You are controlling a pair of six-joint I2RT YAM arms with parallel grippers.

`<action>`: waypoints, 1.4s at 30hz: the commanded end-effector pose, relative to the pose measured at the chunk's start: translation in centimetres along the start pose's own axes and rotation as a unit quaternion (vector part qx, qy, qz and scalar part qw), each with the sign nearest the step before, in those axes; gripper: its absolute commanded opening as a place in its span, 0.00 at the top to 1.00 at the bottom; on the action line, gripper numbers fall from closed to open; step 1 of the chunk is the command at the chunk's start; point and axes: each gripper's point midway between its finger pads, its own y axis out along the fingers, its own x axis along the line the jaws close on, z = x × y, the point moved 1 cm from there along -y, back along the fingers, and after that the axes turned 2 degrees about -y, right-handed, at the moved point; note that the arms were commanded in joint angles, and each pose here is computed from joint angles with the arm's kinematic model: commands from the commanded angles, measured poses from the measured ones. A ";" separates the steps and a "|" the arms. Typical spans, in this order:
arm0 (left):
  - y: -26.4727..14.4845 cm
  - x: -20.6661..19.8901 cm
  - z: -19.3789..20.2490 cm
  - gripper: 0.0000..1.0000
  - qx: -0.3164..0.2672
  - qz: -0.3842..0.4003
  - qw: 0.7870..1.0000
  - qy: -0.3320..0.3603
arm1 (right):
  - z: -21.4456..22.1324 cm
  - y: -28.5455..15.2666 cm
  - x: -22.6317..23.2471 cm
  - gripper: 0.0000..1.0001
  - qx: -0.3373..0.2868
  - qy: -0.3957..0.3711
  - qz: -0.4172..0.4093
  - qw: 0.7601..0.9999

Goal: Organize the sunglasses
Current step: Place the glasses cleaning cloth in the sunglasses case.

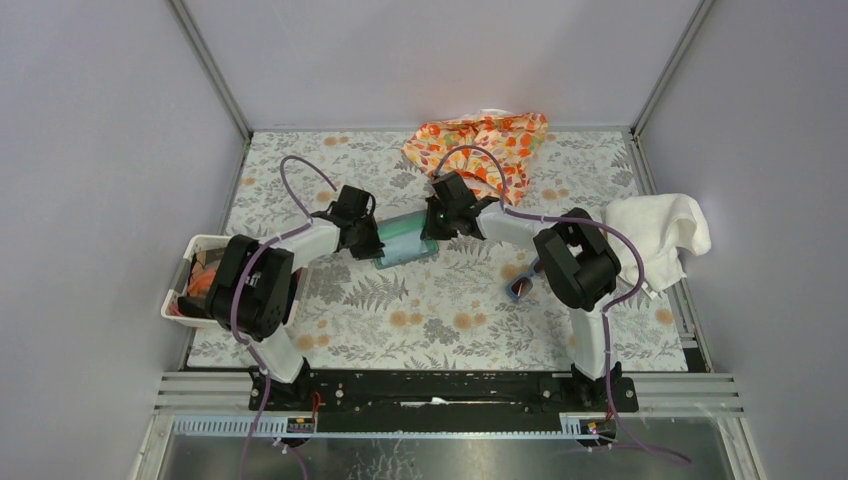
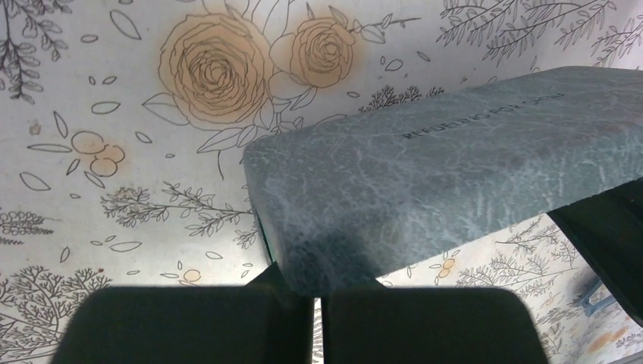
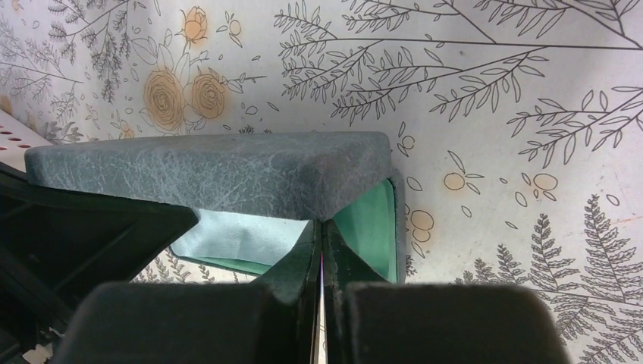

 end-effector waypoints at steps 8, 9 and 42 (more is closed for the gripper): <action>0.7 -1.0 -1.3 1.00 -0.006 0.021 1.000 0.012 | -0.1 0.0 -0.3 1.00 -0.004 -0.001 -0.005 1.000; 0.8 -0.9 -1.3 1.00 -0.004 0.020 1.000 0.011 | 0.0 0.1 -0.4 1.00 -0.003 0.000 -0.005 1.000; -6.5 -1.6 -1.2 0.47 -0.080 -0.020 0.995 0.051 | -1.8 -12.4 -2.1 0.31 -0.118 -0.001 0.056 0.991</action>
